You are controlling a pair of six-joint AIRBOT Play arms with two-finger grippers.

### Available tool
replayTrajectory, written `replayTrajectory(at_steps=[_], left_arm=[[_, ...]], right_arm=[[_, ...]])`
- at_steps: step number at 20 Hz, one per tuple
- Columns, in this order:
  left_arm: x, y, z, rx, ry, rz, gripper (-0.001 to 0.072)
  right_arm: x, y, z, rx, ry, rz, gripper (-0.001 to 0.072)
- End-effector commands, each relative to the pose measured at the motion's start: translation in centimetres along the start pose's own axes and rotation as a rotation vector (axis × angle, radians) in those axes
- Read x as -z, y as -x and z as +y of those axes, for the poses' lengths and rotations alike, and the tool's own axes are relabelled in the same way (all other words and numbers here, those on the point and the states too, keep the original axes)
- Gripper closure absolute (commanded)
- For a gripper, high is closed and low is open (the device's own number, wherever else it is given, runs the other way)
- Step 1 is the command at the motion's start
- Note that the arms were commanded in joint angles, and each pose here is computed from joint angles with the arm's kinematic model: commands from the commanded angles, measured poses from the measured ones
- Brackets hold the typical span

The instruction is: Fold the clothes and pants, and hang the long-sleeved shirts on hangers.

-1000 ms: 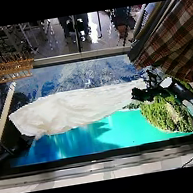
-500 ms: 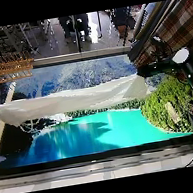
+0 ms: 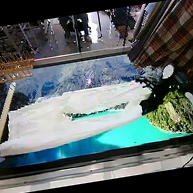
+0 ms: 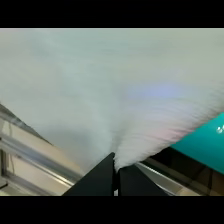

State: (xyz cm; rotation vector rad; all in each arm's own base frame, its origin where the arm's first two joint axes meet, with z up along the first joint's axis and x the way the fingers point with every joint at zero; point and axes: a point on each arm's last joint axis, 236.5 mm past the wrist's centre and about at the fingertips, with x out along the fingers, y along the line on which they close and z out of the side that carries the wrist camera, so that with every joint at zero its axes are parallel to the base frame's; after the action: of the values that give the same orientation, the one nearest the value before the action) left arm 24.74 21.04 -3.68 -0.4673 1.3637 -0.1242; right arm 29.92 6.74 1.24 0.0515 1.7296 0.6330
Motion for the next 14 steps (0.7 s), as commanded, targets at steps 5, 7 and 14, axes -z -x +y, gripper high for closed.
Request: replayTrajectory(at_steps=[5, 7, 14], left_arm=[[4.1, -0.7, 7.8, -0.259, 0.031, 0.194, 0.0699], [3.9, 0.2, 10.5, -0.396, 0.174, 0.158, 0.0696], [1.3, 1.7, 10.4, -0.405, 0.429, 0.018, 0.0098]], right_arm=[[0.8, -3.0, 2.1, -0.002, 0.074, 0.065, 0.0373], [-1.6, -1.1, -0.7, 0.070, -0.013, -0.106, 0.0348], [-0.3, 1.1, -11.6, 0.121, -0.514, -0.319, 0.0349]])
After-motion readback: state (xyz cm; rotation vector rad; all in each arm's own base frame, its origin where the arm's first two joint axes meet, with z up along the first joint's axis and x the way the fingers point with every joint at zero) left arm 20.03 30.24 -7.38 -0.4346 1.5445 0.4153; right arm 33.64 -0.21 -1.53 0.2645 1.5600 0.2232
